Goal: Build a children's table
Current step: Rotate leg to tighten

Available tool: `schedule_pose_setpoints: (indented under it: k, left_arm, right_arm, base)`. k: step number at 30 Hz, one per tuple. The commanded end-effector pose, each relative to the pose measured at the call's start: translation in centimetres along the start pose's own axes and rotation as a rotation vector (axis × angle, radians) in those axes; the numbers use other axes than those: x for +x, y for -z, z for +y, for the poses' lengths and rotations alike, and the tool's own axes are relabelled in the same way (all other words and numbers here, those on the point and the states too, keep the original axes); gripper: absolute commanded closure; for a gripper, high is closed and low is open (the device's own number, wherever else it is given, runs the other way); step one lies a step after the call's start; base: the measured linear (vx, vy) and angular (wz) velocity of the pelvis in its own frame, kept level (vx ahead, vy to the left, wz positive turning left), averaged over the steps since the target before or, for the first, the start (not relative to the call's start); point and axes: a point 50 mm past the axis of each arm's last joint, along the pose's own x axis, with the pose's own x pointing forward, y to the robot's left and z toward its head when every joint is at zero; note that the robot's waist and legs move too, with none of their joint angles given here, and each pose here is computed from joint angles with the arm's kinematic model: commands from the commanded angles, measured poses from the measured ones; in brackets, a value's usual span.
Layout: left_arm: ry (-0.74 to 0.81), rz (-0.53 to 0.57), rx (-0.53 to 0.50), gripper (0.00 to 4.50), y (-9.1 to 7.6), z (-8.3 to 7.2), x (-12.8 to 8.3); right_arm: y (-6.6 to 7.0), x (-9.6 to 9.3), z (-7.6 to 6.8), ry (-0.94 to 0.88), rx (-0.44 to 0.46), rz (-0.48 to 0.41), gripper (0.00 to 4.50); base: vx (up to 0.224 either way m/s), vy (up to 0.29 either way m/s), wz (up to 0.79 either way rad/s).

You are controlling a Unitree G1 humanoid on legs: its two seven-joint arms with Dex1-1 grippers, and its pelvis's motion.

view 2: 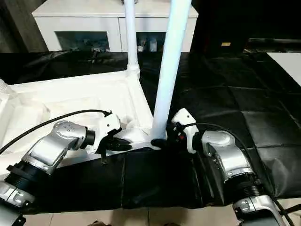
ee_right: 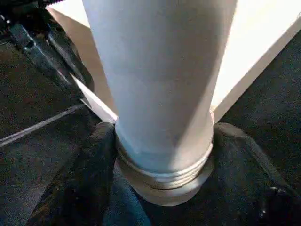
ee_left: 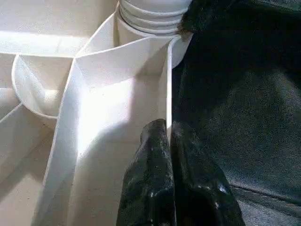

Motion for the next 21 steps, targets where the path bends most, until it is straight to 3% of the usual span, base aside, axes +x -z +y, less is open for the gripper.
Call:
schedule_pose_setpoints:
  k: [1, 8, 11, 15, 16, 18, 21]
  left_arm:
    - [0.027, 0.012, -0.013, 4.50, 0.4, -0.4, 0.2]
    - [0.010, 0.015, -0.027, 4.50, 0.5, -0.5, 0.6]
    - [-0.113, -0.015, -0.064, 4.50, 0.0, 0.2, 2.3]
    - [-0.214, -0.049, -0.131, 4.50, -0.9, 0.7, 4.2]
    - [-0.281, -0.054, -0.159, 4.50, -1.4, 0.9, 5.1]
    - [-0.376, -0.049, -0.177, 4.50, -1.9, 1.2, 6.5]
    - [-0.437, -0.033, -0.166, 4.50, -2.1, 1.4, 7.2]
  right_arm:
    - [-0.5, 0.4, 0.0, -0.029, 0.020, -0.036, 1.73]
    - [0.4, 1.1, 0.0, 0.055, 0.071, -0.044, 1.80]
    - [0.8, 3.0, -1.0, 0.314, 0.156, -0.076, 1.81]
    - [0.4, 5.0, -1.1, 0.471, 0.277, -0.117, 1.81]
    - [0.2, 6.2, -1.0, 0.556, 0.303, -0.107, 1.81]
    - [-0.4, 8.0, -0.9, 0.676, 0.274, -0.060, 1.81]
    - [-1.1, 9.3, -0.5, 0.735, 0.289, -0.063, 1.82]
  base:
    - [0.000, 0.000, 0.00]
    - [0.000, 0.000, 0.00]
    - [0.000, 0.000, 0.00]
    - [0.000, 0.000, 0.00]
    - [0.000, 0.000, 0.00]
    - [0.000, 0.000, 0.00]
    - [0.000, 0.000, 0.00]
